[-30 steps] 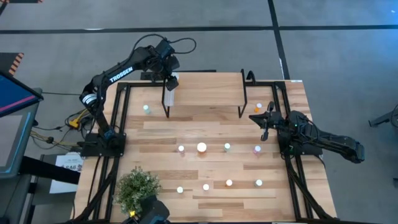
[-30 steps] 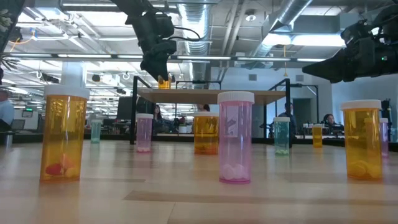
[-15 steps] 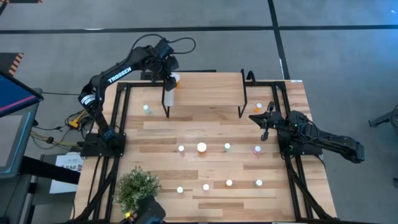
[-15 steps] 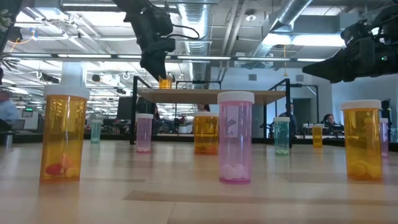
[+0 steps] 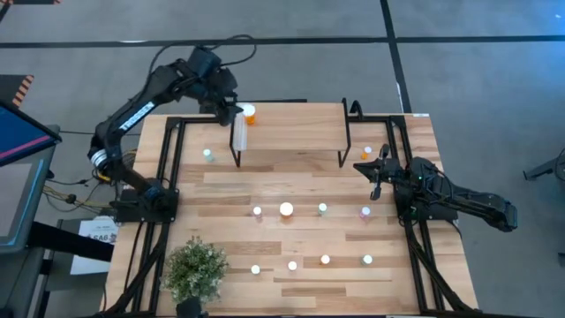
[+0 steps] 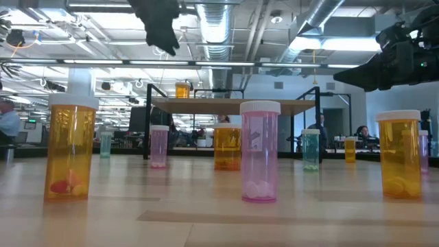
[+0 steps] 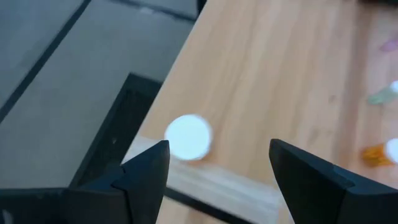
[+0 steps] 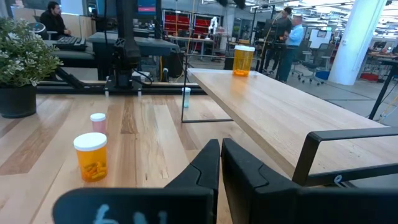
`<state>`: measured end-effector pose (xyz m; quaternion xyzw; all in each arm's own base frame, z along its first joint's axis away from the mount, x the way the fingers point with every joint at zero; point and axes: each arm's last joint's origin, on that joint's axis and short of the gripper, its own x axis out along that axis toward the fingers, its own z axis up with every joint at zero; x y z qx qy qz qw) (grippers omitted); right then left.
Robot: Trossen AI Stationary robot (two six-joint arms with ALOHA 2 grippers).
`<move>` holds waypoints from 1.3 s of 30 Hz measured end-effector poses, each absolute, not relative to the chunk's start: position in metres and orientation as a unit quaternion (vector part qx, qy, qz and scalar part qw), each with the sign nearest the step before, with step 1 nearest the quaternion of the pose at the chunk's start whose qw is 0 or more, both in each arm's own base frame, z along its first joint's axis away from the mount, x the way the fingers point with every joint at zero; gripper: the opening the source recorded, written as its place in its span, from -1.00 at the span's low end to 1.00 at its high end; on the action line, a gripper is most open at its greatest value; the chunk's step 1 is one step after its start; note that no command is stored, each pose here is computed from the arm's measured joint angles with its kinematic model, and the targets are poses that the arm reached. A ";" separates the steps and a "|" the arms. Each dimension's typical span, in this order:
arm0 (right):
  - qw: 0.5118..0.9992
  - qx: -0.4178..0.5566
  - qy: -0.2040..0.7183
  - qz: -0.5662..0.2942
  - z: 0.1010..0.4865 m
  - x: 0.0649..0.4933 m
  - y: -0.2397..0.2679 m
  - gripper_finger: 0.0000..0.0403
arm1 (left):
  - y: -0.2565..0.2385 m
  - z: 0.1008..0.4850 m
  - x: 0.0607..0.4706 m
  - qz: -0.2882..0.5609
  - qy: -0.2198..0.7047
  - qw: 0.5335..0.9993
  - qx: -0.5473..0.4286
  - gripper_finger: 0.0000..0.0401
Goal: Pick and place medicine bottles onto shelf by color
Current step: Put the blue pill bottle on the shelf
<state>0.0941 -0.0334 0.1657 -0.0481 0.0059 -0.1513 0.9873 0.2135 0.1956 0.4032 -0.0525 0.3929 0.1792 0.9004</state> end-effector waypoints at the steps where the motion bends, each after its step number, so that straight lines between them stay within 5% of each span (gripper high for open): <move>1: 0.987 -0.048 0.006 -0.151 0.166 0.094 -0.033 -0.79 | 0.191 0.405 0.210 0.178 0.384 0.905 -0.049 0.31; 17: 0.987 -0.048 0.006 -0.151 0.166 0.094 -0.033 -0.79 | 0.131 0.376 0.152 0.219 0.240 0.946 -0.014 0.25; 39: 0.987 -0.048 0.006 -0.151 0.166 0.094 -0.033 -0.79 | 0.099 0.316 0.113 0.274 0.238 0.931 -0.041 0.25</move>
